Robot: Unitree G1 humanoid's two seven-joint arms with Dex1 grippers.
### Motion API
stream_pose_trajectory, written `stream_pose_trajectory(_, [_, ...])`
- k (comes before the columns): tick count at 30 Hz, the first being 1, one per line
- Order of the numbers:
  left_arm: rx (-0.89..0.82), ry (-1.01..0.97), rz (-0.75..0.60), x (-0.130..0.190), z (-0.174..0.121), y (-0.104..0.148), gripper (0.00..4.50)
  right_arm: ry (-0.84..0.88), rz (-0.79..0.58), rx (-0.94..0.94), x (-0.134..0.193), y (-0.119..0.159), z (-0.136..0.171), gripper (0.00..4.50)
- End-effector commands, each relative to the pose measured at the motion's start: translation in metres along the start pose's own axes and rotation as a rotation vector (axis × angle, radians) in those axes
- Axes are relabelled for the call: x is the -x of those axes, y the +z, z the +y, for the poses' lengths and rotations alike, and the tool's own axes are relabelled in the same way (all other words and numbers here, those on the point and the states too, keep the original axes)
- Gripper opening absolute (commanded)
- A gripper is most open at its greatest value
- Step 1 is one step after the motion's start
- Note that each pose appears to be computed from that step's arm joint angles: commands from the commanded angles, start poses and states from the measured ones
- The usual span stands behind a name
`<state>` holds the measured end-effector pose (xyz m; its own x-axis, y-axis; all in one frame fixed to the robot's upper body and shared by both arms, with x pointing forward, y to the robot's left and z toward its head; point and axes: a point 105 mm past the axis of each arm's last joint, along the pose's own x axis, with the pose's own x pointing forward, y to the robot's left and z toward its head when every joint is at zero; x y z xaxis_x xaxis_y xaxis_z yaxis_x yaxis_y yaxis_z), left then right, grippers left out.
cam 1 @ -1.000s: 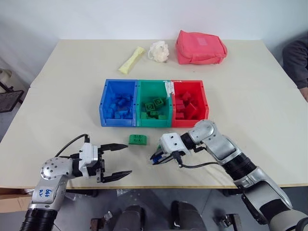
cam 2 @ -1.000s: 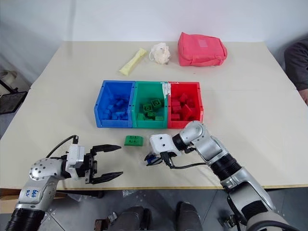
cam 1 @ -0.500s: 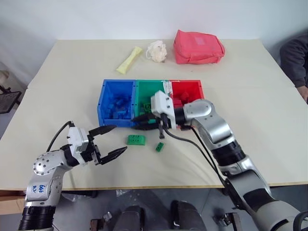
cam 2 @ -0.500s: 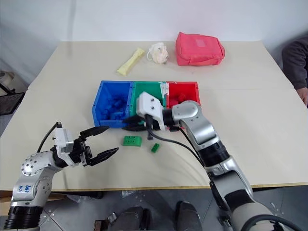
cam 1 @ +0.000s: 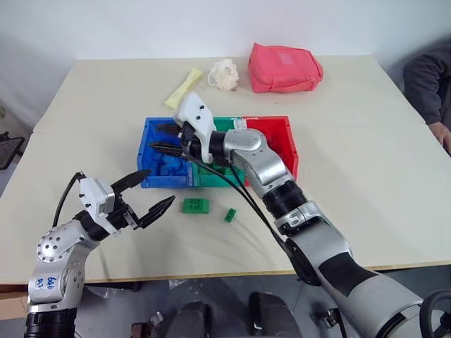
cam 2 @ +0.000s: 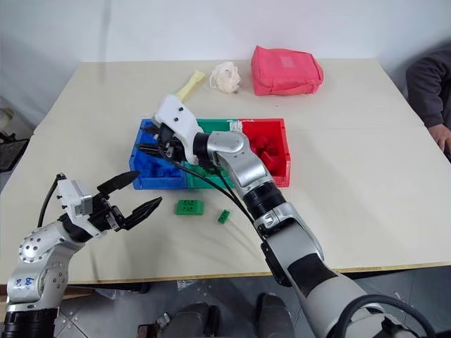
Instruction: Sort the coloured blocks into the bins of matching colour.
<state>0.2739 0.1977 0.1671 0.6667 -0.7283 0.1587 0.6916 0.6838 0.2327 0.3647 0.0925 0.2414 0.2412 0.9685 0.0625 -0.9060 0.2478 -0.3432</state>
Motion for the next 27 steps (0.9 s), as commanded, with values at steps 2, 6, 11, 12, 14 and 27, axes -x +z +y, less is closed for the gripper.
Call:
stream_pose_trajectory(2, [-0.036,-0.026,-0.04,-0.005,-0.001,0.014,4.5,0.034,-0.068,0.048,0.014,0.013,0.001,2.72])
stream_pose_trajectory(6, [-0.029,-0.061,-0.035,-0.009,-0.003,0.013,4.5,0.09,-0.061,0.059,0.032,0.009,0.006,2.72])
stream_pose_trajectory(11, [-0.016,-0.144,-0.015,-0.016,-0.011,0.006,4.5,0.24,-0.027,0.046,0.084,0.0,0.025,2.72])
stream_pose_trajectory(12, [-0.016,-0.161,-0.004,-0.017,-0.013,0.004,4.5,0.25,-0.017,0.043,0.092,-0.002,0.027,2.72])
stream_pose_trajectory(14, [-0.012,-0.194,0.02,-0.017,-0.017,-0.002,4.5,0.246,0.01,0.032,0.109,-0.008,0.028,2.72])
stream_pose_trajectory(27, [0.032,-0.233,0.109,-0.003,-0.047,-0.02,4.5,0.209,0.351,-0.1,0.261,-0.054,0.043,2.72])
